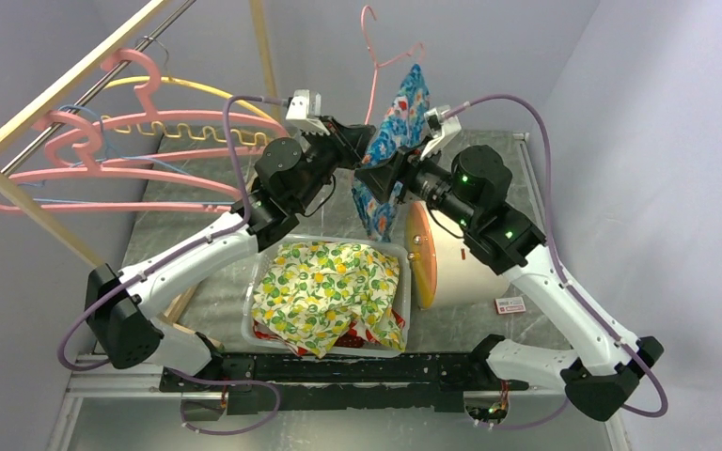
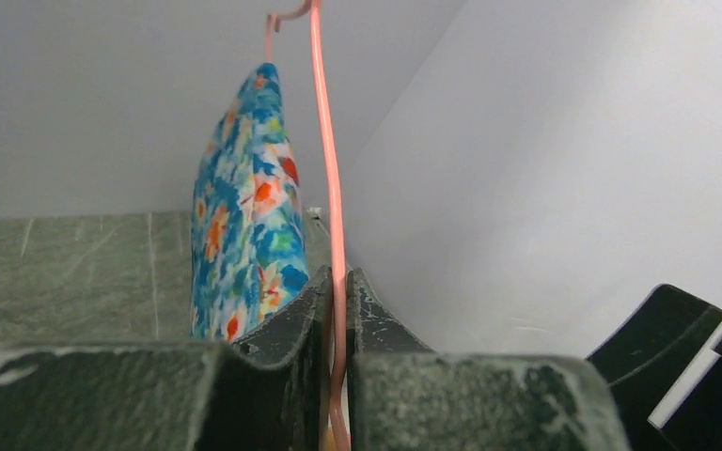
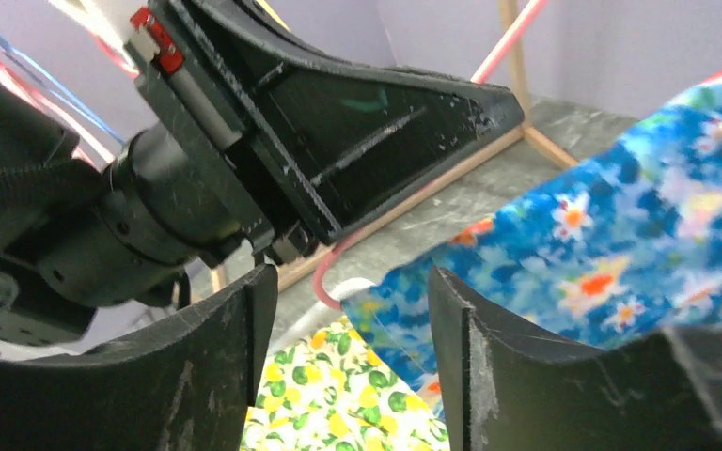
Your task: Remove the skirt from the hanger
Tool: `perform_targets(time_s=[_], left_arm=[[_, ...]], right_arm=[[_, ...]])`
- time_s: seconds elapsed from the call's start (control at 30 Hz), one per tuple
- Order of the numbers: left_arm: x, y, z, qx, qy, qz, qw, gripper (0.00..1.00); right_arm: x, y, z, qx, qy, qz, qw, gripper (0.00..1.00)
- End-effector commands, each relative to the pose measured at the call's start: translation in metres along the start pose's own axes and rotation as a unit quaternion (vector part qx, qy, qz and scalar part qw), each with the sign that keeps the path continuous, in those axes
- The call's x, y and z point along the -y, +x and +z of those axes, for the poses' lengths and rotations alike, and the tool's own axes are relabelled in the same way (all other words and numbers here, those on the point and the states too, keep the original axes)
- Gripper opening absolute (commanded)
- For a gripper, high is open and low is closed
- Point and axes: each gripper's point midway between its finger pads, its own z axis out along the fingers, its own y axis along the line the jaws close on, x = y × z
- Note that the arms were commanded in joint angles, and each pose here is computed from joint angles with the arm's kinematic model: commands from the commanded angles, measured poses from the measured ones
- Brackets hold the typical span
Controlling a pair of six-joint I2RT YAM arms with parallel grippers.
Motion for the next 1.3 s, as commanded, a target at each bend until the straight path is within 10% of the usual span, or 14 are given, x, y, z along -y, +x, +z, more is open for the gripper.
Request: perform_targets(time_s=[0.0, 0.27, 0.73, 1.07, 1.27], left_arm=[[0.036, -0.043, -0.013, 0.056, 0.059, -0.034, 0.996, 0.07], [0.045, -0.043, -0.025, 0.047, 0.077, -0.047, 0.995, 0.07], [0.059, -0.031, -0.044, 0.002, 0.118, -0.038, 0.992, 0.07], [0.068, -0.022, -0.057, -0.028, 0.128, -0.021, 0.991, 0.07], [0.074, -0.009, -0.063, -0.061, 0.136, 0.001, 0.989, 0.07]], right_arm=[[-0.005, 0.001, 0.019, 0.009, -0.018, 0.024, 1.000, 0.54], [-0.002, 0.008, 0.028, 0.010, -0.018, 0.045, 0.999, 0.46], [0.060, -0.083, -0.004, 0.117, 0.133, 0.059, 0.982, 0.64], [0.059, -0.113, 0.026, 0.090, 0.112, -0.065, 0.988, 0.91], [0.075, -0.117, 0.043, 0.085, 0.134, -0.132, 0.978, 0.81]])
